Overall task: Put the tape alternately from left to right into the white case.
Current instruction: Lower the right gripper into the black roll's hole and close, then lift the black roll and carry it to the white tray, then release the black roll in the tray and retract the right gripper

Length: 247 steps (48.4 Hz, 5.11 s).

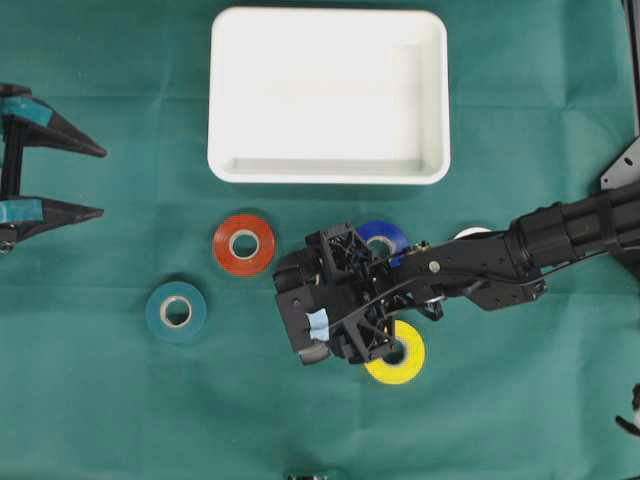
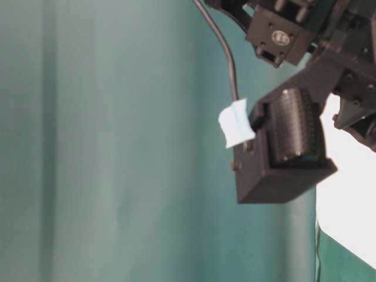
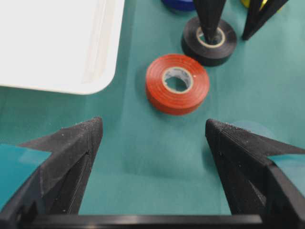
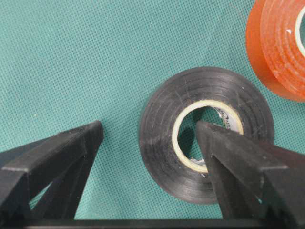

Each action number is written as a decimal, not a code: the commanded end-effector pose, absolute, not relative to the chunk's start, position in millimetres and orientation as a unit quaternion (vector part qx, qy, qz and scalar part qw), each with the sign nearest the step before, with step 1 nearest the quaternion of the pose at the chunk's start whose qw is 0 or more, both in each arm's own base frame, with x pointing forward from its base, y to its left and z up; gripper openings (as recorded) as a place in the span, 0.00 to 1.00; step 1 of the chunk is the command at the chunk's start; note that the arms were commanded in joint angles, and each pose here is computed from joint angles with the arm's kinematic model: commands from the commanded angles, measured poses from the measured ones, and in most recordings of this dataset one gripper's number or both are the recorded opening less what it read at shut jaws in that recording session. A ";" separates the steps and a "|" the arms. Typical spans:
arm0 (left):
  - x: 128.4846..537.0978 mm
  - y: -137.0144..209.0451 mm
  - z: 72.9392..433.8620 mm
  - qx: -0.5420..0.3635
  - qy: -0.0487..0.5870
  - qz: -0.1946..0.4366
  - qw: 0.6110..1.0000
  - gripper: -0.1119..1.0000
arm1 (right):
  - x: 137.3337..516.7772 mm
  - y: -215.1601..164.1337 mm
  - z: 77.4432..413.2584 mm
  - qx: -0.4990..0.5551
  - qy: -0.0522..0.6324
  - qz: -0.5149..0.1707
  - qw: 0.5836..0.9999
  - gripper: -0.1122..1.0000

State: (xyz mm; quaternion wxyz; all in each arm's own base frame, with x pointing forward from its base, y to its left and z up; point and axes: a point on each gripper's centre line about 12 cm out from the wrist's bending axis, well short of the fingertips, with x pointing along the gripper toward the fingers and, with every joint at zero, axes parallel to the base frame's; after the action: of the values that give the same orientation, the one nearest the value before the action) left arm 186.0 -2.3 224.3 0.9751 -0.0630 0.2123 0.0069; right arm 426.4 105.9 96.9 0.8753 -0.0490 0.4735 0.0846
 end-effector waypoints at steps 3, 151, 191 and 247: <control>188.4 -2.9 228.5 -0.064 0.206 0.005 0.977 0.92 | 433.0 106.9 107.5 -0.057 0.458 0.088 0.883 0.69; 186.9 -0.6 223.6 -0.065 0.211 0.012 0.975 0.92 | 346.5 -47.0 152.6 0.052 0.465 -0.110 0.877 0.10; 187.5 -0.6 225.4 -0.066 0.209 0.012 0.976 0.92 | 337.4 -46.1 186.7 0.051 0.423 -0.109 0.898 0.60; 187.0 0.0 223.3 -0.065 0.212 0.013 0.975 0.92 | 206.7 -24.9 198.2 0.055 0.257 -0.075 0.962 0.60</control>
State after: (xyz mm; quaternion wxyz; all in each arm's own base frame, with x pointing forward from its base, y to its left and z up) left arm 184.5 -0.6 219.4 0.9737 -0.0654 0.2180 0.0121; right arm 205.9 -25.6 192.8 0.9574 0.0558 0.2725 -0.0780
